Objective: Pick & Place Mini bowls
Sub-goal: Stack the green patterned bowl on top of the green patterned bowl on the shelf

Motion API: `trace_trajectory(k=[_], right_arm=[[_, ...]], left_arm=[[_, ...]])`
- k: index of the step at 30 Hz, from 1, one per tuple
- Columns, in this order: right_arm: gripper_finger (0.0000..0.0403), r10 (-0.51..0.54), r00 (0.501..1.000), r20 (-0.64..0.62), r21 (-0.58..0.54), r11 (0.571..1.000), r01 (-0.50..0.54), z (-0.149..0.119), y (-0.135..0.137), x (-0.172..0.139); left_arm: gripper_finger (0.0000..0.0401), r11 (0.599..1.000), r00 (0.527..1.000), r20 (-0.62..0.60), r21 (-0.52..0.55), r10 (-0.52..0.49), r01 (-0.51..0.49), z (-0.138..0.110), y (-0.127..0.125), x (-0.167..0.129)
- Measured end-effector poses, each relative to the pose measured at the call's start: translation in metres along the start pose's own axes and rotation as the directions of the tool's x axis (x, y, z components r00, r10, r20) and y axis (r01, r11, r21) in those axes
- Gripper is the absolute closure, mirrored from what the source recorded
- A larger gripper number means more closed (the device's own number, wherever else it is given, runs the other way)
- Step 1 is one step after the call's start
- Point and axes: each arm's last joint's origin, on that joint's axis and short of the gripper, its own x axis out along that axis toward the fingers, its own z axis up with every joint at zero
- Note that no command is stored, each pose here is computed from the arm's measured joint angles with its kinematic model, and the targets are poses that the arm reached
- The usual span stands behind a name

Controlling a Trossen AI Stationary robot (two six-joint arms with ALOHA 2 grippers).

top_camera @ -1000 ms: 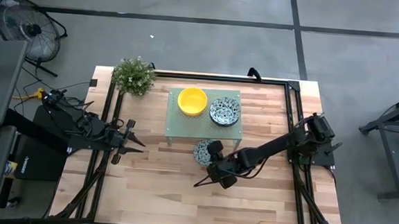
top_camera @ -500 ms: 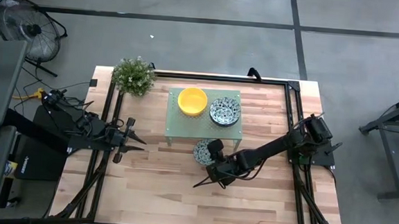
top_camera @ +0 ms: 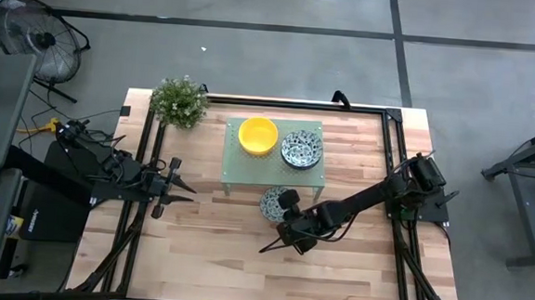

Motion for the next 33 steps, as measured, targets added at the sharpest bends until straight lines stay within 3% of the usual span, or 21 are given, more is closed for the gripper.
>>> trace_trajectory(k=[3, 9, 15, 27, 33], right_arm=[[0.0394, 0.008, 1.000, 0.000, 0.007, 1.000, -0.008, 0.000, 0.000, 0.000], [0.0397, 0.031, 1.000, 0.002, 0.058, 0.998, -0.031, 0.001, 0.002, -0.002], [0.0399, 0.117, 0.993, 0.002, 0.073, 0.990, -0.117, 0.013, 0.013, -0.018], [0.0401, 0.159, 0.987, -0.007, 0.082, 0.984, -0.158, 0.057, 0.023, -0.091], [0.0402, 0.120, 0.991, -0.060, 0.086, 0.990, -0.115, 0.064, 0.016, -0.127]], left_arm=[[0.0297, 1.000, 1.000, 0.000, 0.000, 0.000, 0.000, 0.000, 0.000, 0.000], [0.0297, 1.000, 1.000, 0.000, 0.000, 0.000, 0.000, 0.000, 0.000, 0.000], [0.0297, 1.000, 1.000, -0.001, 0.000, 0.000, 0.000, 0.000, 0.000, 0.000], [0.0297, 1.000, 1.000, -0.001, 0.000, -0.001, 0.001, 0.000, 0.000, 0.000], [0.0297, 1.000, 1.000, -0.001, 0.000, -0.001, 0.001, 0.000, 0.000, 0.000]])
